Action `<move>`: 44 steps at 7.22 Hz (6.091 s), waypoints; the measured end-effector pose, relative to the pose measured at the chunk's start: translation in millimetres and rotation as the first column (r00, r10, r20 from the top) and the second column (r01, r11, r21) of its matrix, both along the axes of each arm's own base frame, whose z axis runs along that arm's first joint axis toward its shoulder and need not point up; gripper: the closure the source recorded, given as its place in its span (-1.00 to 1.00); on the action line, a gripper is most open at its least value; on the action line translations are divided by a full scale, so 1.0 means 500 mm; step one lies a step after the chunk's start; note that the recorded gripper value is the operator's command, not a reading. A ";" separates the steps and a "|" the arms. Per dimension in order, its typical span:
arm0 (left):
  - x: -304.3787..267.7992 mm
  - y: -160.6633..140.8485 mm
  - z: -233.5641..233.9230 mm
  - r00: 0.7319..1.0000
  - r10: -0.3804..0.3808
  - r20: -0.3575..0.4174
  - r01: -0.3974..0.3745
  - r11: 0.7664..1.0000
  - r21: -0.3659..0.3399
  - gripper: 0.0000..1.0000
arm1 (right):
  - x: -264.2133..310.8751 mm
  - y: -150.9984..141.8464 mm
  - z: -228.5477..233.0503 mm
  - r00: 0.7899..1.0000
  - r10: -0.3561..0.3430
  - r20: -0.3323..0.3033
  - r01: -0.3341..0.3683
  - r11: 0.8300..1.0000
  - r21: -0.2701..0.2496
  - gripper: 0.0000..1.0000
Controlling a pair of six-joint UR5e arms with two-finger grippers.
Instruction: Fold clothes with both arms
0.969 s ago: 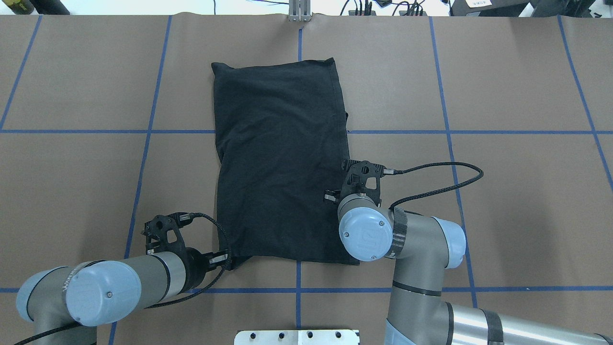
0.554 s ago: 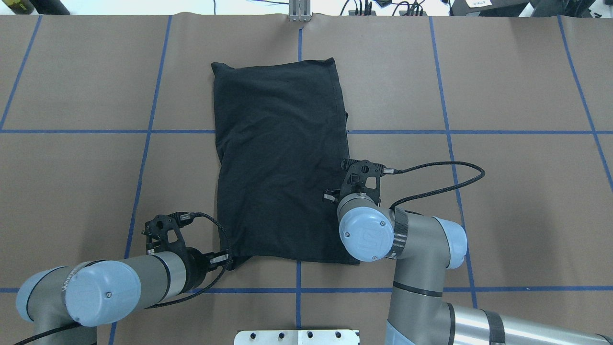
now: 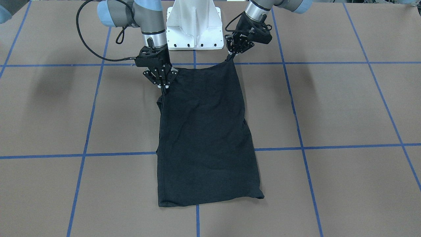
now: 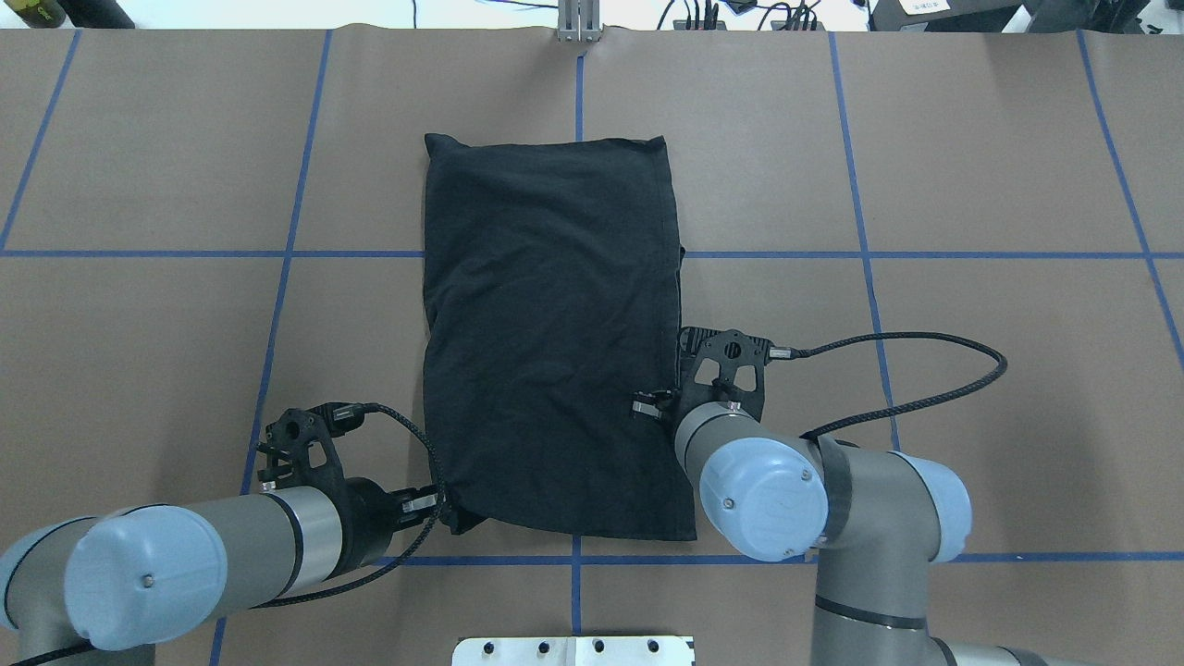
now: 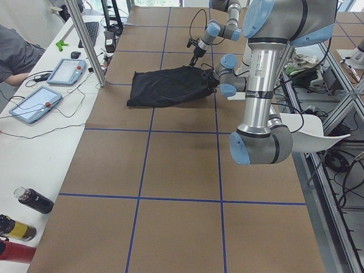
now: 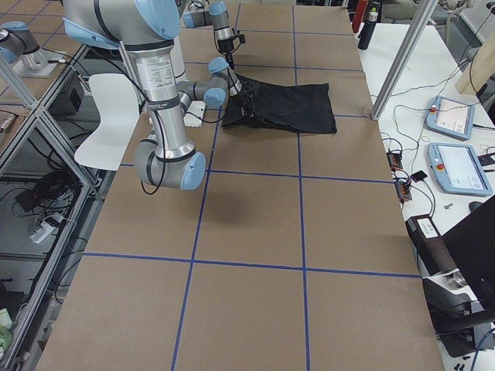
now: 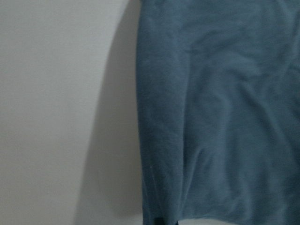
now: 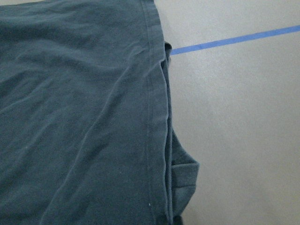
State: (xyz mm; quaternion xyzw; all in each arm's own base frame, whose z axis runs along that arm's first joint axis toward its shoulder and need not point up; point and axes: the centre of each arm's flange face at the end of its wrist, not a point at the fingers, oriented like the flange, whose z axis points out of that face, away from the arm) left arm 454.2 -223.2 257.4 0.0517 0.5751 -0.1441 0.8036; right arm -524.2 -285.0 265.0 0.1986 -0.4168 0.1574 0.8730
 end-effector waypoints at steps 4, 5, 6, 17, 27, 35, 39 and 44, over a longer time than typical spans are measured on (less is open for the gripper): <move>-0.106 0.053 -0.117 0.997 0.063 -0.041 -0.064 0.998 -0.019 1.00 | 0.070 0.105 -0.034 0.997 -0.048 0.064 0.045 0.998 0.038 1.00; -0.109 0.038 -0.134 0.997 0.057 -0.044 -0.058 0.998 -0.004 1.00 | 0.072 0.083 -0.048 0.997 -0.026 0.072 0.023 0.999 0.040 1.00; -0.117 0.011 -0.153 0.998 0.036 -0.055 -0.035 0.999 0.022 1.00 | 0.072 0.051 -0.054 0.998 0.004 0.070 -0.006 0.999 0.039 1.00; 0.007 -0.565 -0.138 0.937 -0.243 0.250 0.182 0.953 0.244 1.00 | 0.001 -0.297 -0.006 0.968 0.234 -0.086 -0.234 0.972 0.004 1.00; 0.093 -0.851 0.014 0.915 -0.245 0.322 0.133 0.934 0.333 -1.00 | -0.004 -0.463 -0.028 0.983 0.114 -0.144 -0.121 0.992 -0.037 -1.00; -0.140 -0.766 0.165 0.953 -0.129 0.275 -0.024 0.870 0.492 -1.00 | -0.268 -0.388 -0.237 0.898 -0.006 -0.440 0.060 0.992 0.107 -0.96; -0.155 -0.764 0.171 0.953 -0.134 0.271 -0.017 0.873 0.488 -1.00 | -0.317 -0.407 -0.167 0.789 -0.052 -0.613 0.179 0.973 0.148 -0.58; -0.157 -0.763 0.173 0.953 -0.135 0.269 -0.012 0.876 0.482 -1.00 | -0.241 -0.514 -0.146 0.673 -0.079 -0.735 0.311 0.932 0.185 -0.03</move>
